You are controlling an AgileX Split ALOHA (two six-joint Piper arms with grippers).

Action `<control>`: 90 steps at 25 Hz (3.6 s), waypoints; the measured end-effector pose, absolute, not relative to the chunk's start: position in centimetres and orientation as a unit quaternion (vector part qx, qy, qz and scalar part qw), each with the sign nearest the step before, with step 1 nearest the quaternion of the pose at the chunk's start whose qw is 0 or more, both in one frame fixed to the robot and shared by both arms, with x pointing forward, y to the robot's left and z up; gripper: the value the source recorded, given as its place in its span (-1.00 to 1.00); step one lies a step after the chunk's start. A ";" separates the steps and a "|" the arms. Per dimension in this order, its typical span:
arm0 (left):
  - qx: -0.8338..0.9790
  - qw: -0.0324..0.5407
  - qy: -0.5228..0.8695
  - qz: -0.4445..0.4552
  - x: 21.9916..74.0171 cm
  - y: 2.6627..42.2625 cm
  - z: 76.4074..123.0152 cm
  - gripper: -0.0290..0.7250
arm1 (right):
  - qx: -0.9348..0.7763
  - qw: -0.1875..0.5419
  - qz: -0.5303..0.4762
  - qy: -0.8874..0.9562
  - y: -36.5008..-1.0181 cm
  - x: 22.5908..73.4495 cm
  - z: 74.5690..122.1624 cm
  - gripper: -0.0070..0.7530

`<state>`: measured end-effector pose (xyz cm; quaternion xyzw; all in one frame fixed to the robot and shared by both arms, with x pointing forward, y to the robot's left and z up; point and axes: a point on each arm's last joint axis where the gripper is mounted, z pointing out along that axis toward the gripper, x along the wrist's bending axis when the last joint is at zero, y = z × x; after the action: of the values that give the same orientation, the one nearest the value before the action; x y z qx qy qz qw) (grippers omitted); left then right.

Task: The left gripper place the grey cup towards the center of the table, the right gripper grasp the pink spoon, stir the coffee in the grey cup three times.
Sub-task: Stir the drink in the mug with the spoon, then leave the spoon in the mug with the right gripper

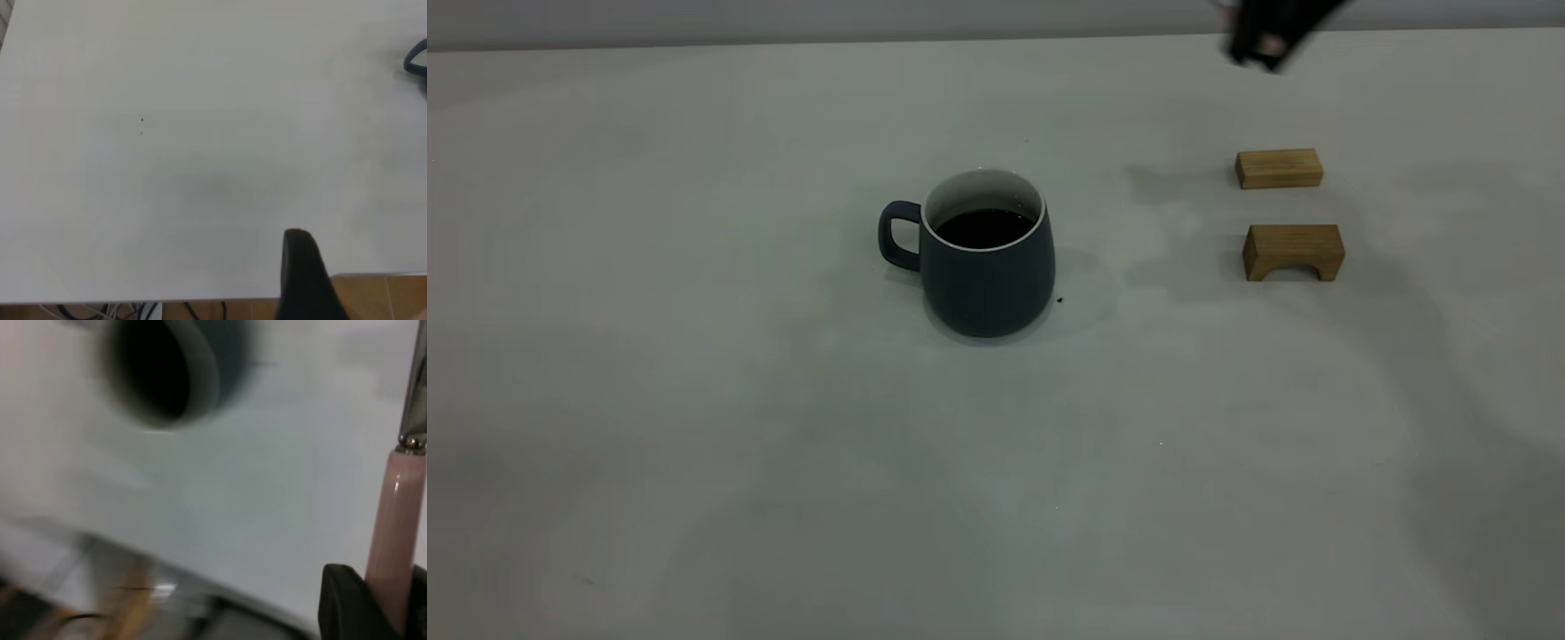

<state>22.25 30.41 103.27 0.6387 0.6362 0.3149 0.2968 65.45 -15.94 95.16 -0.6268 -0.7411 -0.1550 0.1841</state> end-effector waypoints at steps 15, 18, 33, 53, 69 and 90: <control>0.639 0.297 0.636 0.315 22.2 30.4 103.3 0.42 | -0.784 0.453 -0.141 -0.400 -6.7 63.0 98.3 -0.60; 0.639 0.297 0.636 0.315 22.2 30.4 103.3 0.42 | -0.816 0.476 -0.095 -0.314 -6.2 62.9 98.4 -0.60; 0.639 0.297 0.636 0.315 22.2 30.4 103.3 0.42 | -0.816 0.538 -0.022 -0.210 -3.9 63.6 91.0 -0.60; 0.639 0.297 0.636 0.315 22.2 30.4 103.3 0.42 | -0.800 0.563 -0.081 -0.193 -5.1 65.5 83.9 -0.60; 0.639 0.297 0.636 0.315 22.2 30.4 103.3 0.42 | -0.837 0.535 -0.011 -0.115 -9.6 66.7 81.8 -0.60; 0.639 0.297 0.636 0.315 22.2 30.4 103.3 0.42 | -0.834 0.539 -0.018 -0.113 -10.1 67.0 81.8 -0.60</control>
<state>22.24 30.41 103.26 0.6388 0.6363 0.3148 0.2967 67.00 -10.10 81.84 -0.8345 -0.1126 -0.0180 0.5392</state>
